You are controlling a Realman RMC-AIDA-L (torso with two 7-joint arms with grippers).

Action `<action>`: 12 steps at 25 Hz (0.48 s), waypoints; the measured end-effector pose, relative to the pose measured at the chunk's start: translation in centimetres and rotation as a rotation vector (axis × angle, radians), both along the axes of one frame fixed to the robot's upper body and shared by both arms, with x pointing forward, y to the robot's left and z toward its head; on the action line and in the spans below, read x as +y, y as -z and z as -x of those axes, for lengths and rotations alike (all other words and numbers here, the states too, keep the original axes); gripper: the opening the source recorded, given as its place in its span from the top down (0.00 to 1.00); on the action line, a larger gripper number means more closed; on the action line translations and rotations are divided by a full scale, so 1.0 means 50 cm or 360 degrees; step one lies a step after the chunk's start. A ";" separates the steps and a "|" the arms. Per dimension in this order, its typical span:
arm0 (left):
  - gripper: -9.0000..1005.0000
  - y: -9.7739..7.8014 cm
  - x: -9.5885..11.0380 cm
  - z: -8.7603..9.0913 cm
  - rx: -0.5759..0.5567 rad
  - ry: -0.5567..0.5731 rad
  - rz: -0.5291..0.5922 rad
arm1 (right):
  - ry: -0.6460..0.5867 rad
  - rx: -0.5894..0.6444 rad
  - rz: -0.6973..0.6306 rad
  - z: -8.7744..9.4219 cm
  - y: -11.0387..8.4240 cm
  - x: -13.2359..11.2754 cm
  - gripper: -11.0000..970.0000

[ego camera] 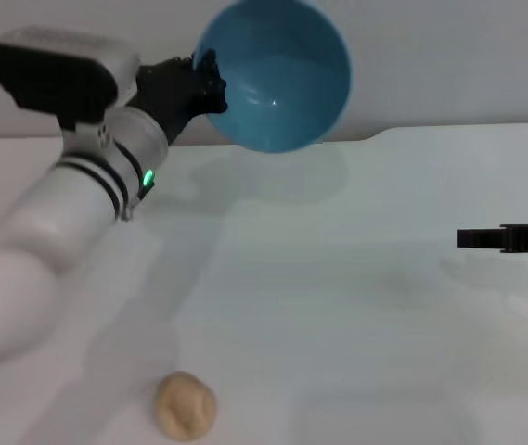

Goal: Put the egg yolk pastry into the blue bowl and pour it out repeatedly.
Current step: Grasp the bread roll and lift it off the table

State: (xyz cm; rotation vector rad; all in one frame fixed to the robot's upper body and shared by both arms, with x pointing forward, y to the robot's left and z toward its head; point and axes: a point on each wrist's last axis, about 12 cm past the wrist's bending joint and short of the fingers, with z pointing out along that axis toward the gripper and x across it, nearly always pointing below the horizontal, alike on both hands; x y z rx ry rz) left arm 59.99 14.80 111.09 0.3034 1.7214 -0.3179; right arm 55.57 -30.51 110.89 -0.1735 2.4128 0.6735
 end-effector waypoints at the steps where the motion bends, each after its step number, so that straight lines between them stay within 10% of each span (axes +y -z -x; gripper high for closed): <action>1: 0.99 -0.003 0.003 -0.006 0.0039 0.0007 0.0003 | -0.0008 -0.0001 0.0002 -0.001 -0.001 0.003 0.58; 12: 0.99 -0.030 0.103 -0.071 0.0629 0.0058 0.0103 | -0.0227 -0.0030 0.0057 -0.032 -0.018 0.075 0.58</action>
